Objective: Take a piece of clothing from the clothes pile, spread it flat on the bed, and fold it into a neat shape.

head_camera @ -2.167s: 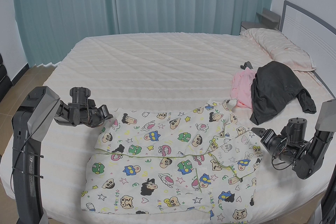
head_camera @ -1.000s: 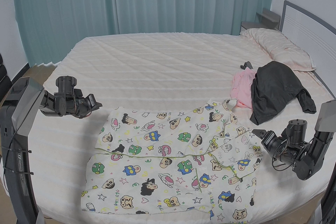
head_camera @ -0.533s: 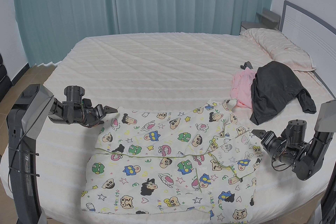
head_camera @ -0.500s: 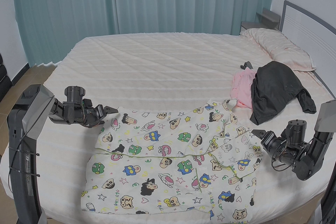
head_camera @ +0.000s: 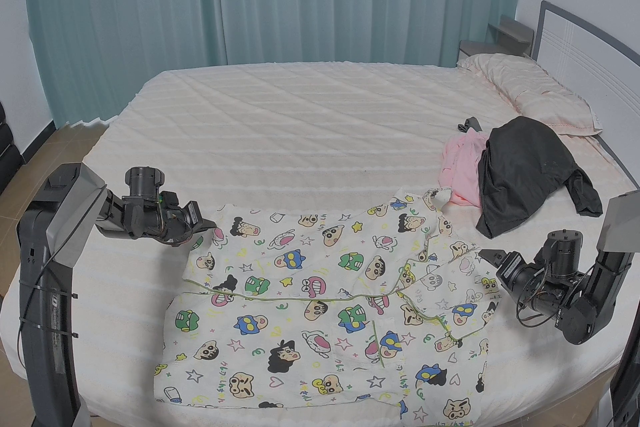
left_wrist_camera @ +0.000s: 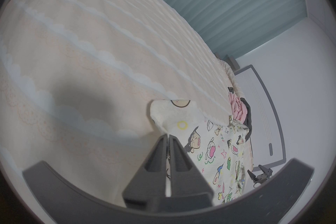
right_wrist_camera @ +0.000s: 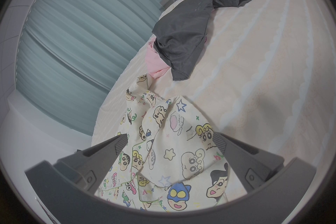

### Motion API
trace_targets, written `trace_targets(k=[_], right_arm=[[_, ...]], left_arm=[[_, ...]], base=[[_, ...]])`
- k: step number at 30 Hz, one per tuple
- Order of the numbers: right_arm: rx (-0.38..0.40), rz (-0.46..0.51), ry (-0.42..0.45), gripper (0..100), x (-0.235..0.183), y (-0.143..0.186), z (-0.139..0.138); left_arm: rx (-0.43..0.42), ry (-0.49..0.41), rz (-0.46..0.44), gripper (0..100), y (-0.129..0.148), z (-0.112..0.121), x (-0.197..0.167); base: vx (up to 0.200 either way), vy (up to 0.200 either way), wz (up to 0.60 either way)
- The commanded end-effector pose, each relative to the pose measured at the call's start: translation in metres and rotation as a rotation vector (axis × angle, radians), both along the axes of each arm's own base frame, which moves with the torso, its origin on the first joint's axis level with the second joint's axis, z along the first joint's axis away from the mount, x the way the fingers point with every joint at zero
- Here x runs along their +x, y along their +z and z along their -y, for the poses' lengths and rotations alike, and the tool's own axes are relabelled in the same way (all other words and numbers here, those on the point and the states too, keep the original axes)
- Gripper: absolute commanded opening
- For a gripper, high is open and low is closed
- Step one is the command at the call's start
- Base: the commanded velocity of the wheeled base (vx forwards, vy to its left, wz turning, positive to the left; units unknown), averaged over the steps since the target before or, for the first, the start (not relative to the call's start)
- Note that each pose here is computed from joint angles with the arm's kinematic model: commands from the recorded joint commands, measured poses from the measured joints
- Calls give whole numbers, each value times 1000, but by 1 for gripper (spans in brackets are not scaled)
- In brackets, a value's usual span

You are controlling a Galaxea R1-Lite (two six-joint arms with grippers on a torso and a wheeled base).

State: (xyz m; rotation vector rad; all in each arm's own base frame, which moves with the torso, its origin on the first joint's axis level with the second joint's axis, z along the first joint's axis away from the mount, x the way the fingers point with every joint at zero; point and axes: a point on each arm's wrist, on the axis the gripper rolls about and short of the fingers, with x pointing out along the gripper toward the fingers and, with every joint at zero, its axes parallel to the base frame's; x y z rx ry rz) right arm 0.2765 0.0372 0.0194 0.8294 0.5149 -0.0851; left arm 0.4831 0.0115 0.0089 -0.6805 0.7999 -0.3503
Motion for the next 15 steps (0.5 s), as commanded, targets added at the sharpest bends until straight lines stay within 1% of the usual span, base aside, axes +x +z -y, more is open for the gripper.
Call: trace_targets(k=[1, 5, 8, 11, 15], right_arm=[[0, 0, -1, 100, 0, -2, 0], [2, 19, -4, 100, -1, -1, 1], [1, 12, -4, 100, 0, -4, 1], [1, 12, -4, 100, 0, -4, 1], [1, 12, -4, 100, 0, -4, 1]], left_arm=[[-8, 21, 3, 0, 4, -7, 0], [-1, 41, 29, 0, 19, -13, -3], [3, 55, 47, 0, 29, -19, -4], [5, 70, 54, 0, 35, -25, -7], [16, 80, 62, 0, 39, -27, -8]], base=[[0, 0, 0], [0, 0, 0], [0, 0, 0], [0, 0, 0], [0, 0, 0]])
